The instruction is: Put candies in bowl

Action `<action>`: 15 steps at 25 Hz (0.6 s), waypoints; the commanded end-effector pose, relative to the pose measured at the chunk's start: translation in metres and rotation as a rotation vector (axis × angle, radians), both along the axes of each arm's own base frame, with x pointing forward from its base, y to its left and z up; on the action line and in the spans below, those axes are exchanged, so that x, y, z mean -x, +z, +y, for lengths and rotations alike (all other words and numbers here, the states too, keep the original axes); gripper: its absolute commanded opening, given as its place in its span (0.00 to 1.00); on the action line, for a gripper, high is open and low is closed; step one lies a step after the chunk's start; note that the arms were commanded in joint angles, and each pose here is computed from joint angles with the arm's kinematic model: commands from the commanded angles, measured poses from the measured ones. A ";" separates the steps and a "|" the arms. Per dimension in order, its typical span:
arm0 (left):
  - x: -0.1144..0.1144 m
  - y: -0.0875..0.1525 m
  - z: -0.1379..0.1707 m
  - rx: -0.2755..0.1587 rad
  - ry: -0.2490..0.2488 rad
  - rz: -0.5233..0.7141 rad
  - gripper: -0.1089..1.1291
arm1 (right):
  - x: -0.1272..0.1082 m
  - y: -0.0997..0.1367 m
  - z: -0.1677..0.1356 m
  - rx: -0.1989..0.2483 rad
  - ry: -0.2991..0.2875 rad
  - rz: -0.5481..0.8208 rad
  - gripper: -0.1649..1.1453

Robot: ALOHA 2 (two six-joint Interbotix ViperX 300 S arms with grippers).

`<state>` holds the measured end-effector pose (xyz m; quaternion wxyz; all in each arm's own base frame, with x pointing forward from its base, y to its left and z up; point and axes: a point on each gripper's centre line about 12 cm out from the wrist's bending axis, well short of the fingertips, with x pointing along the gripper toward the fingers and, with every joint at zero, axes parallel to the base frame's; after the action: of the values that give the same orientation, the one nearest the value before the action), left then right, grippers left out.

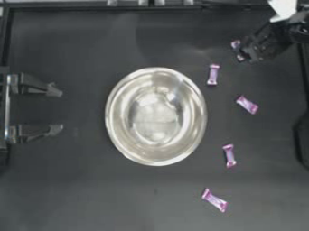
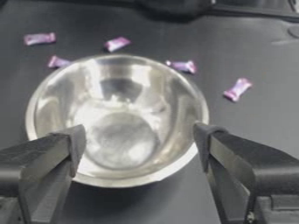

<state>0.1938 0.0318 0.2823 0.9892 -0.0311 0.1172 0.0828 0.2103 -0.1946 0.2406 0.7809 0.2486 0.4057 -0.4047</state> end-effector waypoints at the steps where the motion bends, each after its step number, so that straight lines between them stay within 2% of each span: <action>1: -0.003 0.003 0.003 0.003 0.011 -0.002 0.91 | -0.004 0.003 -0.015 0.044 -0.042 0.036 0.86; 4: -0.003 0.002 0.003 0.003 0.014 -0.001 0.91 | -0.004 -0.008 -0.024 0.034 -0.069 0.077 0.86; 8: -0.003 0.000 0.003 0.008 0.016 0.005 0.91 | -0.001 -0.026 -0.038 -0.003 -0.109 0.116 0.86; 15: -0.003 -0.001 0.003 0.019 0.018 0.006 0.91 | 0.009 -0.052 -0.064 -0.054 -0.192 0.108 0.86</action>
<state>0.1933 0.0342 0.2794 0.9879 -0.0397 0.1201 0.0899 0.2002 -0.2501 0.1799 0.7017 0.2807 0.4530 -0.4728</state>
